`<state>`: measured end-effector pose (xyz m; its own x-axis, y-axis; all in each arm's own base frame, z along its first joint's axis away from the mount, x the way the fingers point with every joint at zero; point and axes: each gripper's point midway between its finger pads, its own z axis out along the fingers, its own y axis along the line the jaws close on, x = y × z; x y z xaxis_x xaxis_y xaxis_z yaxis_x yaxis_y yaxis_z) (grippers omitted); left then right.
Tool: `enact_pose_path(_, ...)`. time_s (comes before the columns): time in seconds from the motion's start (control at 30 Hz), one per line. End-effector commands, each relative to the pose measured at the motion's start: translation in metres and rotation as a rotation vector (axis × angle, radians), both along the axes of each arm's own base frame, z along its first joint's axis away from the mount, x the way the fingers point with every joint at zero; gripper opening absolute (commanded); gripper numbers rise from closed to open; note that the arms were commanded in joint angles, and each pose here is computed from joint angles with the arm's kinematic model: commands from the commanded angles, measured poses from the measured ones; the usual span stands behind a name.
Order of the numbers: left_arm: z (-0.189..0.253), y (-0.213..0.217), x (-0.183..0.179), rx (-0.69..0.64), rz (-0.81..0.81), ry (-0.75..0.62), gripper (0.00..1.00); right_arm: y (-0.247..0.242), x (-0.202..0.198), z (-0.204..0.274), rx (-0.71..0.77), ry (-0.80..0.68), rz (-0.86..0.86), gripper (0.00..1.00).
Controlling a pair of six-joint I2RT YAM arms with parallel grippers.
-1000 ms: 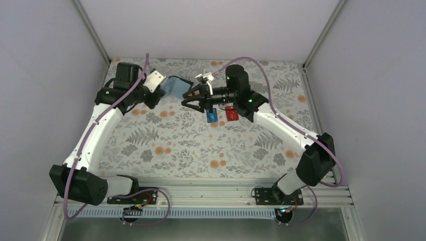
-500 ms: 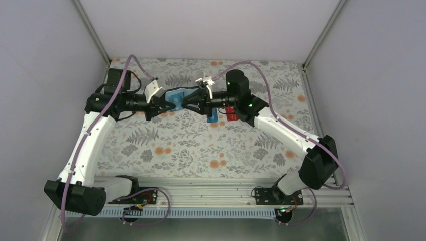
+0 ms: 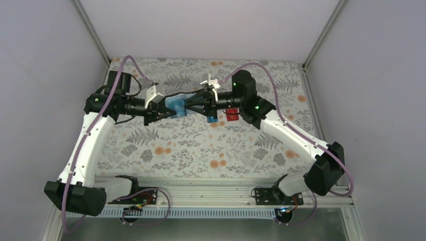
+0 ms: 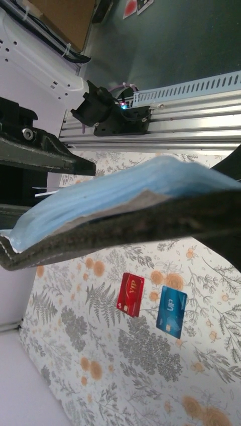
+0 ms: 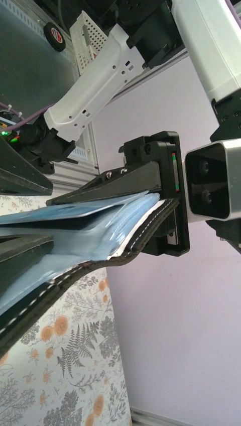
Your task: Take the credit cards out of the card holder
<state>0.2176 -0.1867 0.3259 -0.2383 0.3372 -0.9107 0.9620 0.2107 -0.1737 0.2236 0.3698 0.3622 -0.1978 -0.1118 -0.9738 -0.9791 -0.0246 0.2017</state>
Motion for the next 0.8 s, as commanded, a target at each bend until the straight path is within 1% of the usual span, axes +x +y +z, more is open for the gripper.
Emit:
enact_pose_path(0.0,0.026,-0.006,-0.028,-0.102,-0.117,-0.079,0.03,-0.007,0.018,-0.006,-0.028,-0.014,-0.089,0.23)
enact_pose_path(0.17,0.028,-0.006,-0.029,-0.111,-0.125,-0.085,0.02,-0.007,0.017,-0.007,-0.028,-0.001,-0.077,0.24)
enact_pose_path(0.33,0.028,-0.006,-0.026,-0.116,-0.115,-0.078,0.02,0.009,0.002,-0.016,-0.04,0.0,0.011,0.18)
enact_pose_path(0.53,0.028,-0.004,-0.024,-0.119,-0.107,-0.079,0.02,0.016,-0.009,-0.019,-0.04,-0.006,0.074,0.15)
enact_pose_path(0.67,0.027,-0.004,-0.021,-0.117,-0.098,-0.071,0.02,0.02,-0.016,-0.021,-0.049,-0.011,0.11,0.15)
enact_pose_path(0.73,0.027,-0.003,-0.021,-0.117,-0.096,-0.07,0.02,0.022,-0.015,-0.023,-0.053,-0.008,0.113,0.13)
enact_pose_path(0.77,0.026,-0.003,-0.02,-0.118,-0.095,-0.068,0.02,0.023,-0.015,-0.022,-0.049,-0.008,0.115,0.08)
